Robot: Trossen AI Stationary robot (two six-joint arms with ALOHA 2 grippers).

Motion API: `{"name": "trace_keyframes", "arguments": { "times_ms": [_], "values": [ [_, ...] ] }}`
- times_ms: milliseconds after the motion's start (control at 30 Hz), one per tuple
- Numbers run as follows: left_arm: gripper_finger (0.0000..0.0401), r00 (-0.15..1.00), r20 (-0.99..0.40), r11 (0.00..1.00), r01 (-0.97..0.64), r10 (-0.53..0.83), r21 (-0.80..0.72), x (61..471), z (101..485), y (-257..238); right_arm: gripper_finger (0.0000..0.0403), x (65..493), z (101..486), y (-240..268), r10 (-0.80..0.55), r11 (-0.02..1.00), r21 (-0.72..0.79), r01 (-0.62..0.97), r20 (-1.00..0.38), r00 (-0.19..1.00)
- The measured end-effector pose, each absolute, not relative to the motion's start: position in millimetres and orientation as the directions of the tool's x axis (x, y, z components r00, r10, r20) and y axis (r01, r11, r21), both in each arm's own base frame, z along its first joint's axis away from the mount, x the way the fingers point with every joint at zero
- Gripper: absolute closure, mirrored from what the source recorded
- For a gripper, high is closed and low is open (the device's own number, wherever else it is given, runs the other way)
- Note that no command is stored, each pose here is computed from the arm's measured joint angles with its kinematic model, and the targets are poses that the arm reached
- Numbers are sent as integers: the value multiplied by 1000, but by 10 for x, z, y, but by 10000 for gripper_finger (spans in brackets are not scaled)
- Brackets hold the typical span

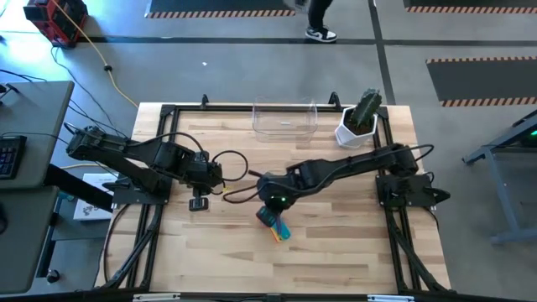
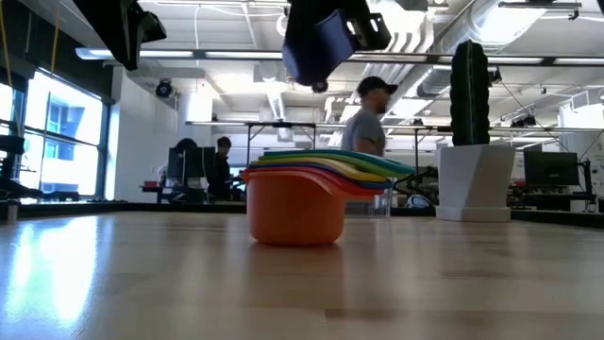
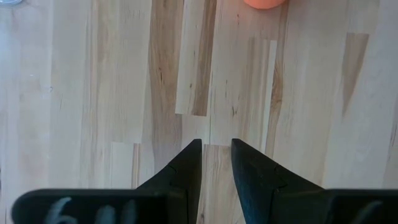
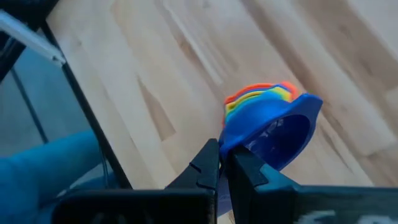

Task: Nest measuring cups in basket
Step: Stack the violet measuring cup on top of the light blue measuring cup

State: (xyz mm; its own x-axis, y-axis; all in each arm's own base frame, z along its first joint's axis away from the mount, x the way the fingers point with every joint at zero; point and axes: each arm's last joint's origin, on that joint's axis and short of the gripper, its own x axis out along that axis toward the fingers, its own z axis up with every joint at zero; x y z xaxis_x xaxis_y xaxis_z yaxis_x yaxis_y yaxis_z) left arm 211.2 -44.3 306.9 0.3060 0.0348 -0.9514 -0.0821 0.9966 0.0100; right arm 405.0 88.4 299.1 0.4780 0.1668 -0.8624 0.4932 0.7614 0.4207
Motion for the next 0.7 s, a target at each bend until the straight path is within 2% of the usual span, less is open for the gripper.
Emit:
{"name": "trace_keyframes", "arguments": {
  "times_ms": [367, 700],
  "values": [
    [323, 307, -951, 997, -82, 35, 10, 2113, 3069, -442, 401, 4227, 2596, 949, 252, 817, 405, 411, -891, 377],
    [323, 307, -951, 997, -82, 35, 10, 2114, 3068, -443, 401, 4276, 2397, 961, 243, 872, 350, 342, -916, 319]
  ]
}}
